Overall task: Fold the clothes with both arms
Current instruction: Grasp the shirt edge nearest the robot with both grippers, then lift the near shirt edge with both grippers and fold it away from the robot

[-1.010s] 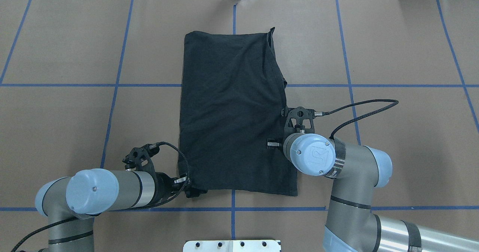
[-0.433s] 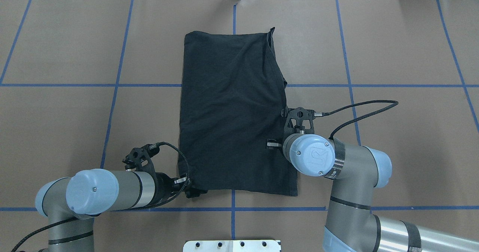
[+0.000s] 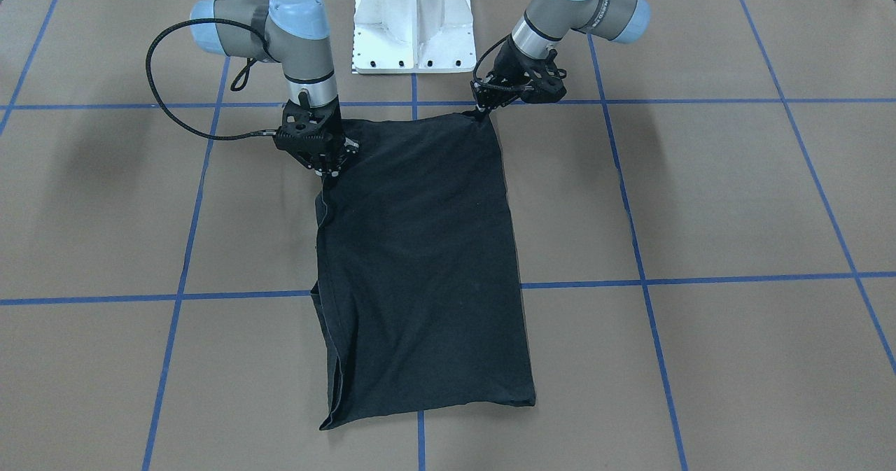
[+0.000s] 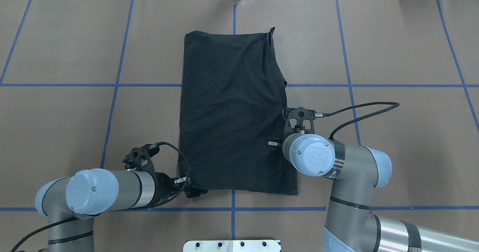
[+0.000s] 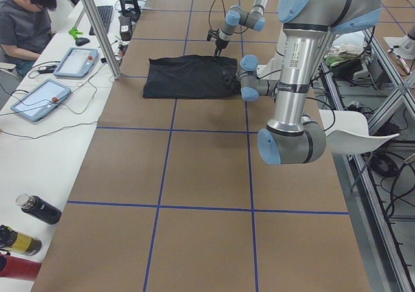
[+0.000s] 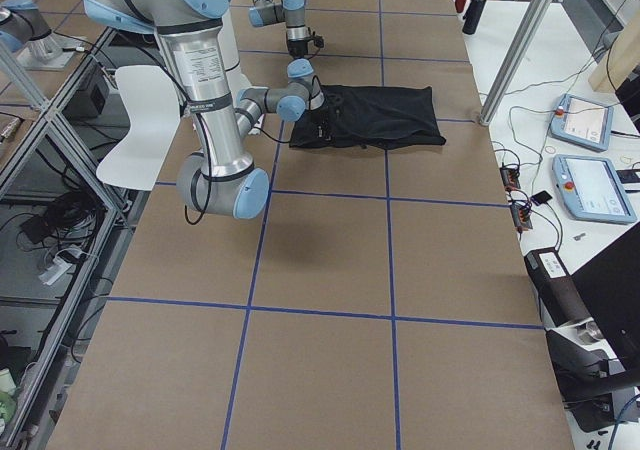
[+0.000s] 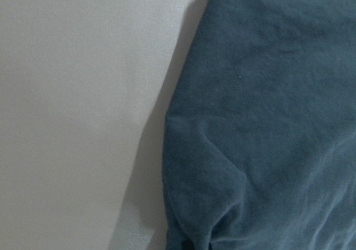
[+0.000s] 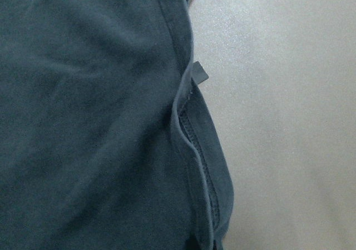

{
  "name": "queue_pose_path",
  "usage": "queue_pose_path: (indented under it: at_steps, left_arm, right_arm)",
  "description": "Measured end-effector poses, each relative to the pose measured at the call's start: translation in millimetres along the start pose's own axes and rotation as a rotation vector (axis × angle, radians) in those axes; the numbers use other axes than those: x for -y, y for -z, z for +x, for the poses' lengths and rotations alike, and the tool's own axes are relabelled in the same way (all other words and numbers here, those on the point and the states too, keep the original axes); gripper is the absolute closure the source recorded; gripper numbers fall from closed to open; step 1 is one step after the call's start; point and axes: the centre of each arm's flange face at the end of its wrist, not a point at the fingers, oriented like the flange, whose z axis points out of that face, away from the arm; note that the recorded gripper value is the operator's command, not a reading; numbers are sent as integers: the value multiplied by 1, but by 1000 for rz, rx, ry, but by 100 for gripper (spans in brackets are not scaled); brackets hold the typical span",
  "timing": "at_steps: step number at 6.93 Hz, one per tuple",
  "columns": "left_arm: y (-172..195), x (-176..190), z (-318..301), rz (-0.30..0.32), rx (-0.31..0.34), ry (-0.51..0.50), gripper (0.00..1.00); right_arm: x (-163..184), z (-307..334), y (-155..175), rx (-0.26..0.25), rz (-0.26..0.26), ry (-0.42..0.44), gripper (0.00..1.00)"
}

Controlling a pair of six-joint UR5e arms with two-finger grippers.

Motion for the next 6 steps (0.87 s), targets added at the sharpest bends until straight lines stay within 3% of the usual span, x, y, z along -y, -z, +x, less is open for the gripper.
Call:
queue_pose_path:
  at_steps: [4, 6]
  left_arm:
    - [10, -3, 6, -7, -20, -3, 100]
    - [39, -8, 9, -41, -49, -7, 100]
  right_arm:
    - [6, -5, 24, 40, 5, -7, 100]
    - [8, -6, 54, 74, -4, -12, 100]
